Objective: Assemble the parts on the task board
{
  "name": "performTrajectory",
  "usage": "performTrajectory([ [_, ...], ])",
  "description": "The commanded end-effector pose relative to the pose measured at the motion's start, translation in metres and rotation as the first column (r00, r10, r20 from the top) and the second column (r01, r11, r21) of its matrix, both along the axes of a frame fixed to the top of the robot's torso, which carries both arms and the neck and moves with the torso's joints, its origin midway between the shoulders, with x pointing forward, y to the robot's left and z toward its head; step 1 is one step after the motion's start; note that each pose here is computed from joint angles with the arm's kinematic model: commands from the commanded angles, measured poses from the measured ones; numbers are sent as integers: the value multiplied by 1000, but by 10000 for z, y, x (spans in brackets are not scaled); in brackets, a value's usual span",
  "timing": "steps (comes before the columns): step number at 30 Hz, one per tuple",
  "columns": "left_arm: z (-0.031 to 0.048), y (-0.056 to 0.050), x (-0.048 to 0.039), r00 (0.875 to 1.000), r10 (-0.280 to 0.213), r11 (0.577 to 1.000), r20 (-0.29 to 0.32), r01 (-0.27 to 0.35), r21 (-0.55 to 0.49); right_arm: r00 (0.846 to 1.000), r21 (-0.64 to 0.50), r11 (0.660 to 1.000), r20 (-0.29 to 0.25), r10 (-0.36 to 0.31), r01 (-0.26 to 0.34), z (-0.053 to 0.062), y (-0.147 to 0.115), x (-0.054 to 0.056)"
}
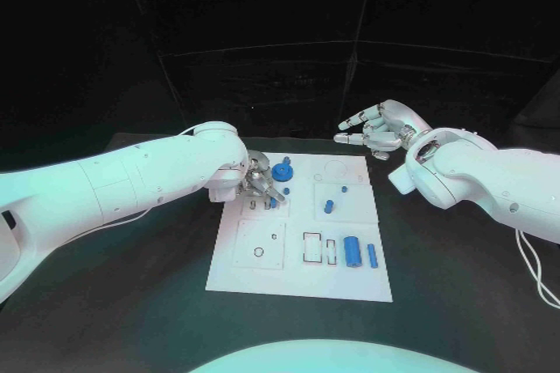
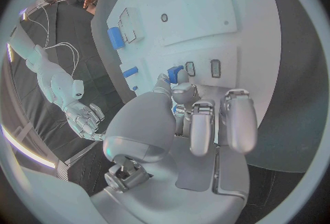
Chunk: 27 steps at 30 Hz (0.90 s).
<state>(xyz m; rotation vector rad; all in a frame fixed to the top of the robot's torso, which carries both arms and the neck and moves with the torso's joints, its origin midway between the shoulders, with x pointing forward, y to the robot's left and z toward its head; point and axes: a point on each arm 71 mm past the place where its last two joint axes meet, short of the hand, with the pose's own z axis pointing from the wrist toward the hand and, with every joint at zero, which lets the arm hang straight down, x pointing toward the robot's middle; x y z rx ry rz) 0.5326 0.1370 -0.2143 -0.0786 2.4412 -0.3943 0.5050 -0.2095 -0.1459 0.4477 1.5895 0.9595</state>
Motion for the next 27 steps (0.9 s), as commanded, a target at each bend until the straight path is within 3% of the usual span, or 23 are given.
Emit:
performTrajectory([
  [1, -1, 2, -5, 1000, -5, 1000, -5, 5, 13, 1000, -3, 1000, 0, 10, -10, 12, 13, 1],
  [12, 1, 4, -12, 1000, 5, 1000, -3, -5, -1, 1000, -4, 1000, -1, 10, -10, 11, 16, 4],
  [27, 39, 80, -62, 995, 98, 988, 13, -96, -124, 1000, -7, 1000, -3, 6, -6, 4, 1, 19],
])
